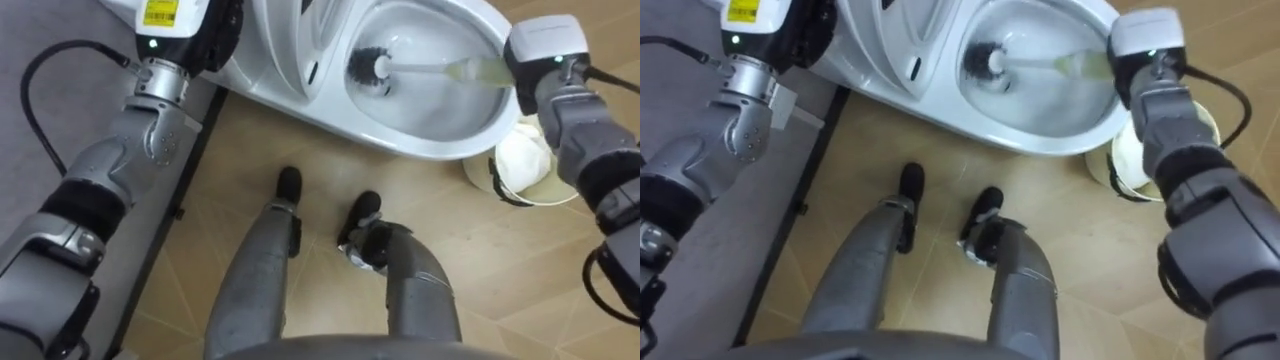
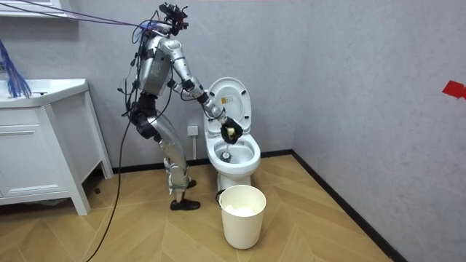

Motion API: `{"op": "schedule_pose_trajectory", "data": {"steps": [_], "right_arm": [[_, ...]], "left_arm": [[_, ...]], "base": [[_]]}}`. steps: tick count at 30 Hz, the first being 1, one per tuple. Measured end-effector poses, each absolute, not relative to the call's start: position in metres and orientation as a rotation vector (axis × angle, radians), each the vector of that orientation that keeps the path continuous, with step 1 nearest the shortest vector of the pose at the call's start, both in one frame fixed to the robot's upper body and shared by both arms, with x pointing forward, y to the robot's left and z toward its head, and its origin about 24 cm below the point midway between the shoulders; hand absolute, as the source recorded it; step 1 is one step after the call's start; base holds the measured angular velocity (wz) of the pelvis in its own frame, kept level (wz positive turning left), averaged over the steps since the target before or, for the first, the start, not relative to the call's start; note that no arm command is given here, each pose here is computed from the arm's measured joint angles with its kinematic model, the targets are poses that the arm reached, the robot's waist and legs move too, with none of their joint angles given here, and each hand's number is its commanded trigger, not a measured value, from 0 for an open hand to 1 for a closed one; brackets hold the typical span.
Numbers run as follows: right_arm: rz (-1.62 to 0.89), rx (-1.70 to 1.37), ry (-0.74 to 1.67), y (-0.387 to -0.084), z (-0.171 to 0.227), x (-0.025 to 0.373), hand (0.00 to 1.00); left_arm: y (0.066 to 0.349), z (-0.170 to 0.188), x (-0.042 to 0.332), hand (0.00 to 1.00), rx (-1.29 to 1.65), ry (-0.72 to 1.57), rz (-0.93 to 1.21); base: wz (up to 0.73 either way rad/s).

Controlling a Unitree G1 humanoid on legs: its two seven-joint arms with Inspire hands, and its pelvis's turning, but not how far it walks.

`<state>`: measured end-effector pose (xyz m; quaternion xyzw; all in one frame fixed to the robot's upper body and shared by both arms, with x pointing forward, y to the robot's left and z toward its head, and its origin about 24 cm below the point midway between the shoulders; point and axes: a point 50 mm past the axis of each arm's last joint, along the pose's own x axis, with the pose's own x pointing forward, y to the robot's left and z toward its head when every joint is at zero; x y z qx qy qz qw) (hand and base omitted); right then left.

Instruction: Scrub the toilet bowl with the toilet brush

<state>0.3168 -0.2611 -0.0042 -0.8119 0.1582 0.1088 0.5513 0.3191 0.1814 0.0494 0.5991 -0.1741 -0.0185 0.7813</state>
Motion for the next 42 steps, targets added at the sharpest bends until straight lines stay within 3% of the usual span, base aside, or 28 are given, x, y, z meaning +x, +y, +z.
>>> {"op": "schedule_pose_trajectory", "data": {"steps": [8,14,20,24,27,32,38,42], "right_arm": [[0.295,-1.79,0.504,-0.254,-0.048,0.273,1.0],[0.283,-1.753,0.53,-0.252,-0.051,0.27,1.0],[0.205,-1.717,0.523,-0.269,-0.012,0.31,1.0],[0.042,-1.611,0.441,-0.278,0.034,0.345,1.0],[-0.075,-1.566,0.381,-0.293,0.07,0.358,1.0],[-0.136,-1.621,0.334,-0.312,0.091,0.358,1.0],[-0.054,-1.716,0.334,-0.303,0.066,0.348,1.0],[0.121,-1.859,0.395,-0.297,0.02,0.321,1.0]], "left_arm": [[0.185,0.019,0.302,0.0,1.252,-0.244,-0.044],[0.191,0.017,0.3,0.0,1.259,-0.215,-0.023],[0.187,0.033,0.311,0.0,1.257,-0.277,-0.012],[0.193,0.054,0.316,0.0,1.306,-0.385,0.039],[0.199,0.058,0.317,0.0,1.351,-0.404,0.054],[0.199,0.061,0.319,0.0,1.387,-0.407,0.054],[0.19,0.062,0.324,0.0,1.389,-0.387,0.009],[0.167,0.055,0.329,0.0,1.345,-0.384,-0.04]], "base": [[0.01],[-0.01],[-0.05],[0.11],[0.09],[-0.01],[0.0],[0.04]]}}
